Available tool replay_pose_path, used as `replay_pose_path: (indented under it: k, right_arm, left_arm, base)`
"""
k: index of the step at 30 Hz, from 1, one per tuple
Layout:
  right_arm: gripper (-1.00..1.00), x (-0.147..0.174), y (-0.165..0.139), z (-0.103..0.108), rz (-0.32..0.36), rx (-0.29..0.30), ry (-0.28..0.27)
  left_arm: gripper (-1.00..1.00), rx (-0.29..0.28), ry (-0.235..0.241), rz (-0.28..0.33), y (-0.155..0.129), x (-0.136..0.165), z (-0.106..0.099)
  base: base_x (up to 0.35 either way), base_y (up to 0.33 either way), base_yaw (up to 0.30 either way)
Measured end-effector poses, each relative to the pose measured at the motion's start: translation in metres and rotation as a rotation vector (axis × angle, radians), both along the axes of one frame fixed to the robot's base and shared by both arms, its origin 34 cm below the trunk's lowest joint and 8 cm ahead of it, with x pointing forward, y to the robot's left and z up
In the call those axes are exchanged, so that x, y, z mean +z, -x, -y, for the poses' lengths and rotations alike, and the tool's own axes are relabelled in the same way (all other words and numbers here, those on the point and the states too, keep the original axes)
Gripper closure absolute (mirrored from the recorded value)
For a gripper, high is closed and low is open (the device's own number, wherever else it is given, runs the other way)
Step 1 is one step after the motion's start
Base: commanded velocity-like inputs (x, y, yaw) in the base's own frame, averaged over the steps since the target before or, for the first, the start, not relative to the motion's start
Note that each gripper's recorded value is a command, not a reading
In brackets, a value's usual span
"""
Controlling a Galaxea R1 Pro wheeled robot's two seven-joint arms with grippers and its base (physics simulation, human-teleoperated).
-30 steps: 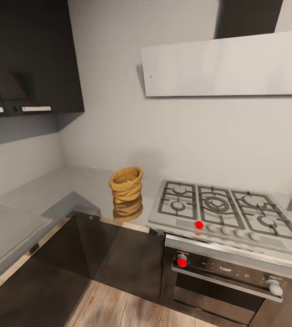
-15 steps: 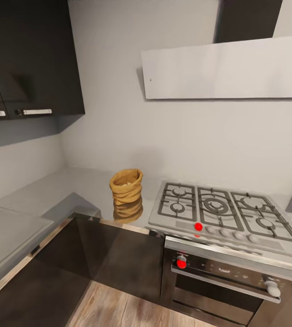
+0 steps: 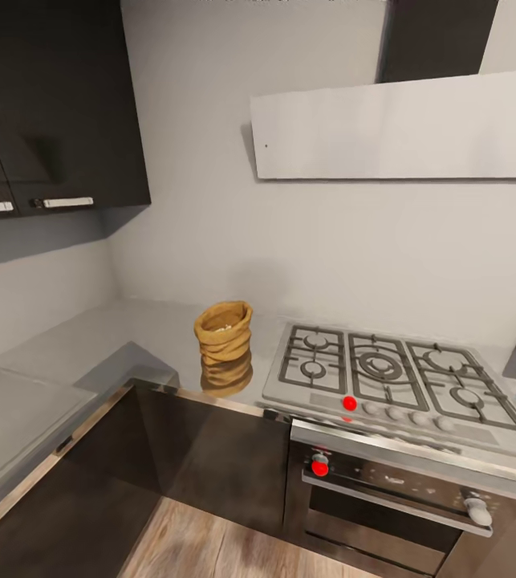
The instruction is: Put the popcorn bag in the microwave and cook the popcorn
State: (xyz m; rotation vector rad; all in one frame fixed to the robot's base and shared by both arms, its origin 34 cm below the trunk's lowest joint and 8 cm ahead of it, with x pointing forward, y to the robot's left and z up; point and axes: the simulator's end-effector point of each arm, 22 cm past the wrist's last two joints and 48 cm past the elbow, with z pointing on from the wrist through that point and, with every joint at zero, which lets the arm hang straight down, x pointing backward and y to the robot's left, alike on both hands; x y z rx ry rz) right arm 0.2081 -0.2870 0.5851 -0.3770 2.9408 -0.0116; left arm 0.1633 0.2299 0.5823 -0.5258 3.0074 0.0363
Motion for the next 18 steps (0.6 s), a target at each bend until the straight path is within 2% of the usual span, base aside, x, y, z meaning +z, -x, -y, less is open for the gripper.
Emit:
replay_pose_path:
  k: [7, 18]
  right_arm:
    - [-1.0, -0.0001, -0.0001, -0.0049, 0.001, 0.012, -0.006]
    - [-1.0, -0.0001, -0.0004, -0.0042, 0.002, -0.001, -0.004]
  left_arm:
    - [-1.0, -0.001, -0.004, 0.002, -0.0006, 0.0001, -0.0008]
    - [-1.0, -0.001, -0.003, 0.003, -0.0007, 0.0001, -0.0006]
  base:
    - [0.0, 0.0, 0.0]
    - [0.0, 0.0, 0.0]
